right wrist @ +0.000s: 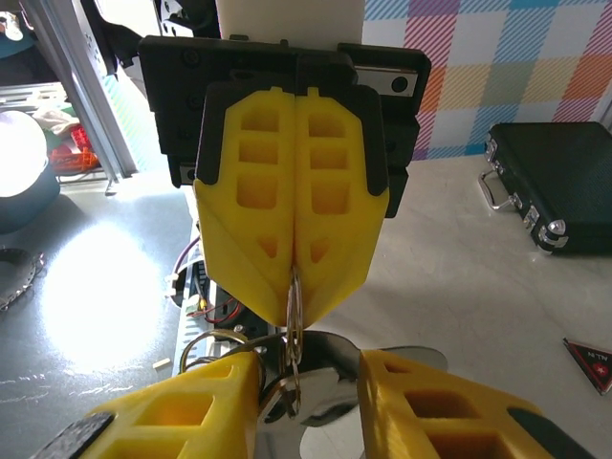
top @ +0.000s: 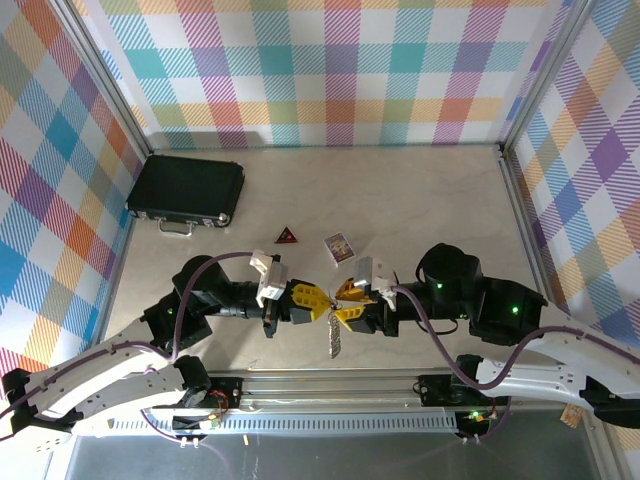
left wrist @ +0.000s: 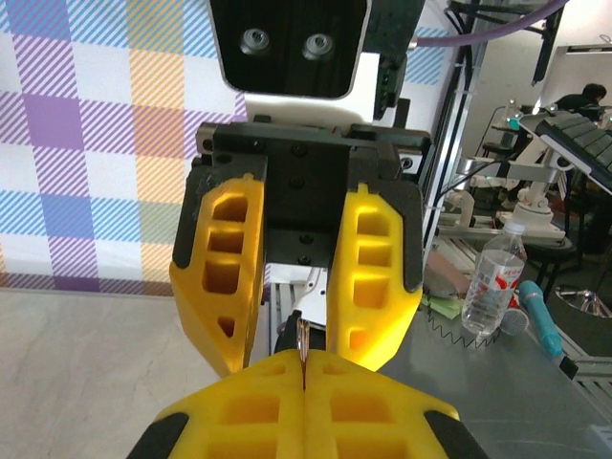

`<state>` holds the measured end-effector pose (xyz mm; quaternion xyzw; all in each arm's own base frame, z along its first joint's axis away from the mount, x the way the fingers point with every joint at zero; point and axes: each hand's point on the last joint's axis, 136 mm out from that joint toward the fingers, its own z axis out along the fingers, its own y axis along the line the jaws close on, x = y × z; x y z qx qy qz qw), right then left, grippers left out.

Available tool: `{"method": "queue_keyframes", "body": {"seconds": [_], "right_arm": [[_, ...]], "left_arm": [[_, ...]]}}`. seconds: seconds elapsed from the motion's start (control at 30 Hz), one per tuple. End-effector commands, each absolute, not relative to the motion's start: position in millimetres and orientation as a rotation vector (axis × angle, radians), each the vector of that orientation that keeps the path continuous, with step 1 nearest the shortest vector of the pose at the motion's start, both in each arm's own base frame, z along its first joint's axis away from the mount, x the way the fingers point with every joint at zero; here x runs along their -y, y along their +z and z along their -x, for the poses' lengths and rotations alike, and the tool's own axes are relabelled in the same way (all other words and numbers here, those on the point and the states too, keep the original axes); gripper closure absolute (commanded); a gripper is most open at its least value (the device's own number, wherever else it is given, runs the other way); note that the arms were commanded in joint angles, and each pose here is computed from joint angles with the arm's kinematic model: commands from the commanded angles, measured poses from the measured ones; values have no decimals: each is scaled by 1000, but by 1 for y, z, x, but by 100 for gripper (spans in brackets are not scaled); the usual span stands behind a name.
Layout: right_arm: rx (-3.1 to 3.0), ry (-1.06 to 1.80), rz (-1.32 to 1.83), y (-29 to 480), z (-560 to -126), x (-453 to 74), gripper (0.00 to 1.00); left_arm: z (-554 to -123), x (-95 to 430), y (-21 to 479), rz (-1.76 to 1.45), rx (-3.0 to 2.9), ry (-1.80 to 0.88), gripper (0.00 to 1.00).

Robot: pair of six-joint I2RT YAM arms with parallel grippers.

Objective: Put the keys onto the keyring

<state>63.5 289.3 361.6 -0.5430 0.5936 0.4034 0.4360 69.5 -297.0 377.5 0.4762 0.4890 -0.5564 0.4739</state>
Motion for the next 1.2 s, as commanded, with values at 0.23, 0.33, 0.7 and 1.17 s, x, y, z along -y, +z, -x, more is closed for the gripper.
{"method": "queue_keyframes", "body": {"seconds": [0.23,0.33,0.7,1.17], "right_arm": [[-1401,1063,1333,372,-58,-294,78],[-1404,1058,1330,371,-58,-294,86],[-1515,909,1368,356,-72,-285,100],[-1630,807,1574,338,-69,-289,100]], "left_arm": [[-61,296,390,-1157,-1111,-1412,100],[-62,297,390,-1155,-1112,-1412,100],[-74,295,369,-1199,-1236,-1264,94],[-84,290,348,-1305,-1432,-1104,84]]}}
